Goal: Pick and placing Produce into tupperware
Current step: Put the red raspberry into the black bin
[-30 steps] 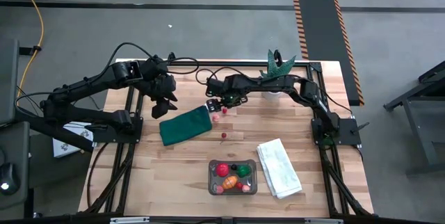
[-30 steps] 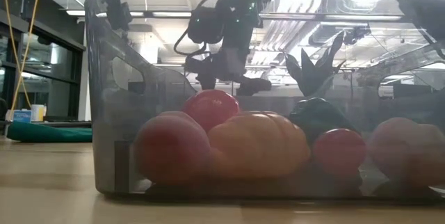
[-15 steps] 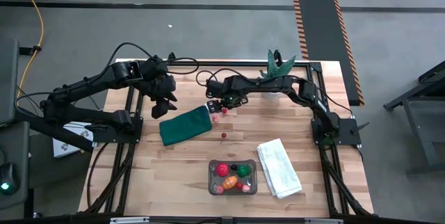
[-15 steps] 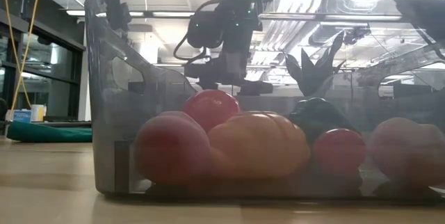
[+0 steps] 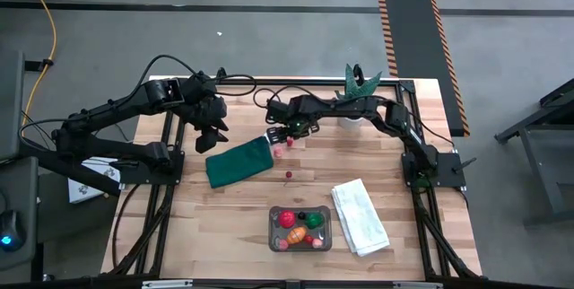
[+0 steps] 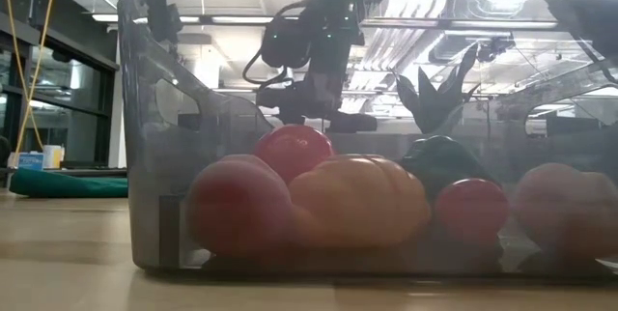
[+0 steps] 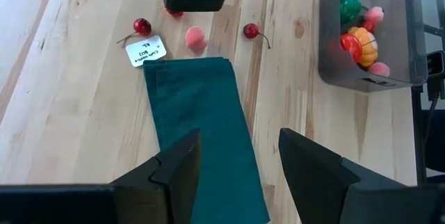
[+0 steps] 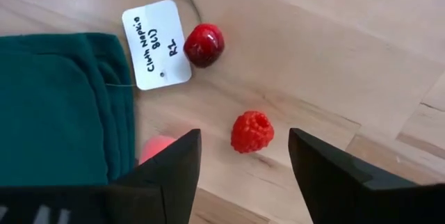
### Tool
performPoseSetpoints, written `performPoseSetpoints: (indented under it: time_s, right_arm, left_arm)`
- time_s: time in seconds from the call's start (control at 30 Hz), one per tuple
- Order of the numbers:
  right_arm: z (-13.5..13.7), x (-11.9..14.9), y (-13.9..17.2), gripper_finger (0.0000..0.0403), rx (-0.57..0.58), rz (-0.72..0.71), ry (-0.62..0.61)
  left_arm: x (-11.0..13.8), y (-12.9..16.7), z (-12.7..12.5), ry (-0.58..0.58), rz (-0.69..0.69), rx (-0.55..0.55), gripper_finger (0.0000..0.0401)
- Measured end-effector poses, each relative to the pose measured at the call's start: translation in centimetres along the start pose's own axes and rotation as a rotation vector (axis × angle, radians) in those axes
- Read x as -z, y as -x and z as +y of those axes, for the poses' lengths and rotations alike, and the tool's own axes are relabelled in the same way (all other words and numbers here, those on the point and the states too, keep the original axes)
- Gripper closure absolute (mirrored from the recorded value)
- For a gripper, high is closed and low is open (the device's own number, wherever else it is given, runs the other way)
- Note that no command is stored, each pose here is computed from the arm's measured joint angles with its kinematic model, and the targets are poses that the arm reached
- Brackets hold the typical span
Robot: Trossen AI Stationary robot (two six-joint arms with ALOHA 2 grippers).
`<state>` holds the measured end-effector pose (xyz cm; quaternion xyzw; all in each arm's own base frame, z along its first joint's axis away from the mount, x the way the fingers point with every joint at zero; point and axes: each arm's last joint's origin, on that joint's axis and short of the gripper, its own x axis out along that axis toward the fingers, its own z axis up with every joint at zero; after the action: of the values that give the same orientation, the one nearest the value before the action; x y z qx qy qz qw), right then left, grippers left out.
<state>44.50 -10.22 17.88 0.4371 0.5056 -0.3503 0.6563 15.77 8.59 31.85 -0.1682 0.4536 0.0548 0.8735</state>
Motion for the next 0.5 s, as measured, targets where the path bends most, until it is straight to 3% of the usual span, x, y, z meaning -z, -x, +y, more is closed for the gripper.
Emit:
performPoseSetpoints:
  time_s: [0.5]
  right_arm:
    - [-0.02,-0.10,-0.55,0.0196,-0.010,0.021,0.004]
  left_arm:
    - [0.02,0.01,-0.01,0.001,0.002,0.000,0.0219]
